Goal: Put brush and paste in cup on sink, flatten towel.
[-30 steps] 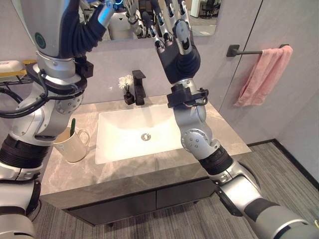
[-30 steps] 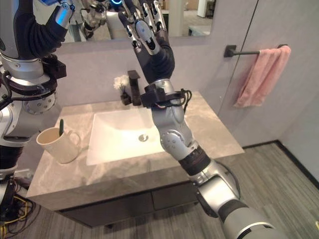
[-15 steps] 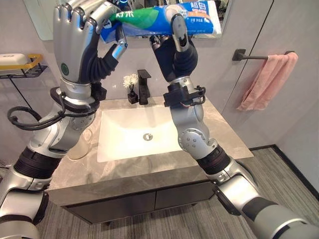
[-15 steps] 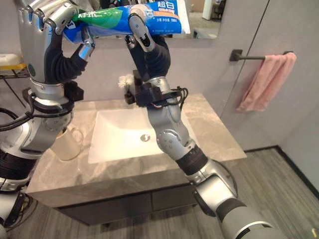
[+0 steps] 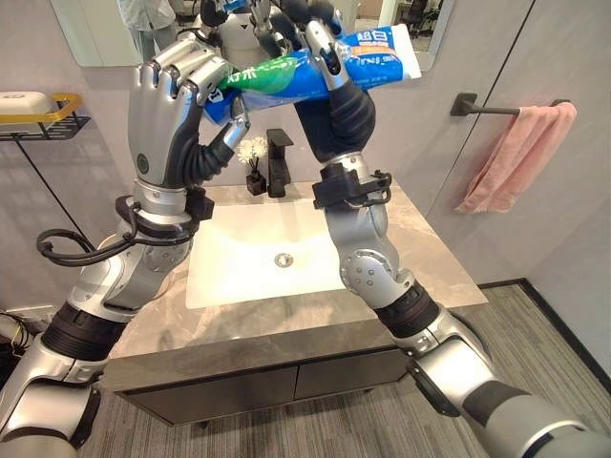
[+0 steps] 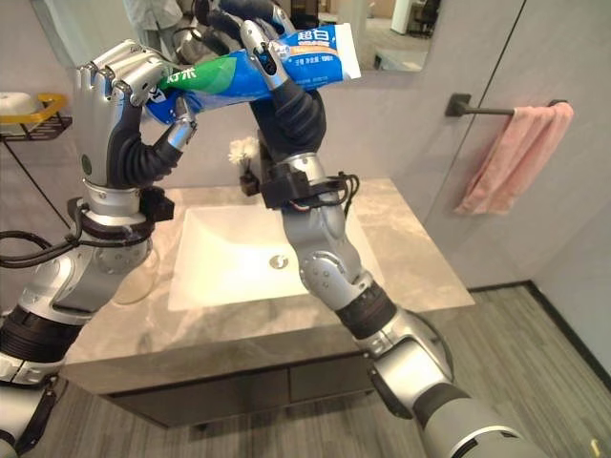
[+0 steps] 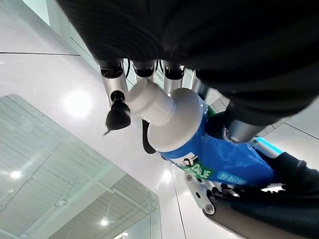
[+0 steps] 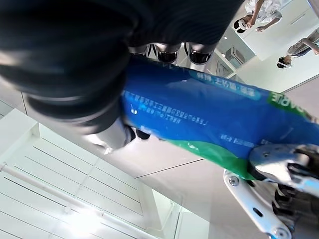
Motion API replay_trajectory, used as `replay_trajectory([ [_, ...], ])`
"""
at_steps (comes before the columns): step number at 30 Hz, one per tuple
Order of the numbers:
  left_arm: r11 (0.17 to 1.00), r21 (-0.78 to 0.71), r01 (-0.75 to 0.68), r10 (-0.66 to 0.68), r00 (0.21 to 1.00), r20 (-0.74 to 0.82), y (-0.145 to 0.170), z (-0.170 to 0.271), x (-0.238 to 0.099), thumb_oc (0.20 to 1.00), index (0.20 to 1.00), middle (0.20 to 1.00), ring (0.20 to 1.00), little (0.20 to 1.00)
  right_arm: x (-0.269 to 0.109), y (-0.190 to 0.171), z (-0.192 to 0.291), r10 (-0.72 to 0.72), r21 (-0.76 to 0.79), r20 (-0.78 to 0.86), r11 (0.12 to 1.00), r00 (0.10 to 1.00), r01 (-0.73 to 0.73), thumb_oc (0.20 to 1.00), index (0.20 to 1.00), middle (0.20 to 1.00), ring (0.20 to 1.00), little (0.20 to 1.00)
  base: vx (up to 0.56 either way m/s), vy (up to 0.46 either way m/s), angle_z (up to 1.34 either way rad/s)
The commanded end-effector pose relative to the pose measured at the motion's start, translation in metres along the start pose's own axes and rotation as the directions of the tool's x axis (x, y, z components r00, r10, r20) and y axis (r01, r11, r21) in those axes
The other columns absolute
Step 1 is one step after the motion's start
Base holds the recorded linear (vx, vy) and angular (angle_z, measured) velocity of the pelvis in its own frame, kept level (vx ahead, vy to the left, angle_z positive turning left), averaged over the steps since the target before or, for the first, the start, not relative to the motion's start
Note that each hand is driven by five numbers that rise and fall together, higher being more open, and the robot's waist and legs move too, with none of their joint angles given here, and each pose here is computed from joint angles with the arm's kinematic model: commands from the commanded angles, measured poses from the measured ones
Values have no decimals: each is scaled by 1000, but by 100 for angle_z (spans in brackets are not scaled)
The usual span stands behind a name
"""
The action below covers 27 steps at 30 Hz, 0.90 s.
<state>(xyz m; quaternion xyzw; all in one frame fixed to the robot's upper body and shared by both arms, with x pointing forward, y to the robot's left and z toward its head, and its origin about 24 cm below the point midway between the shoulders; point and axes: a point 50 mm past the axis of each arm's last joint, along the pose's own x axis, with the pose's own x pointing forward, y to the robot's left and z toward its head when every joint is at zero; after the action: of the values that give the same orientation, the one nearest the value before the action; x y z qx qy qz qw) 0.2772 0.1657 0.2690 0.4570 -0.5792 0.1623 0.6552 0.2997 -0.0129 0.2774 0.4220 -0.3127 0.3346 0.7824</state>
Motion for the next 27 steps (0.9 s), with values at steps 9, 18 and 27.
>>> replay_trajectory([
  [9, 995, 6, -104, 104, 993, -64, 21, -11, 6, 1000, 1000, 1000, 1000, 1000, 10, -7, 18, -106, 48, 145, 994, 984, 100, 200, 200, 200, 200, 200, -22, -5, 6],
  [18, 986, 7, -168, 167, 981, -103, 57, -9, -22, 1000, 1000, 1000, 1000, 1000, 9, -21, 30, -172, 18, 197, 985, 965, 172, 200, 200, 200, 200, 200, -9, -1, 14],
  [27, 995, -24, -93, 70, 879, -471, 72, -33, -108, 1000, 1000, 1000, 1000, 1000, 5, -42, 67, -229, -66, 315, 963, 921, 262, 200, 200, 200, 200, 200, -3, -4, 36],
])
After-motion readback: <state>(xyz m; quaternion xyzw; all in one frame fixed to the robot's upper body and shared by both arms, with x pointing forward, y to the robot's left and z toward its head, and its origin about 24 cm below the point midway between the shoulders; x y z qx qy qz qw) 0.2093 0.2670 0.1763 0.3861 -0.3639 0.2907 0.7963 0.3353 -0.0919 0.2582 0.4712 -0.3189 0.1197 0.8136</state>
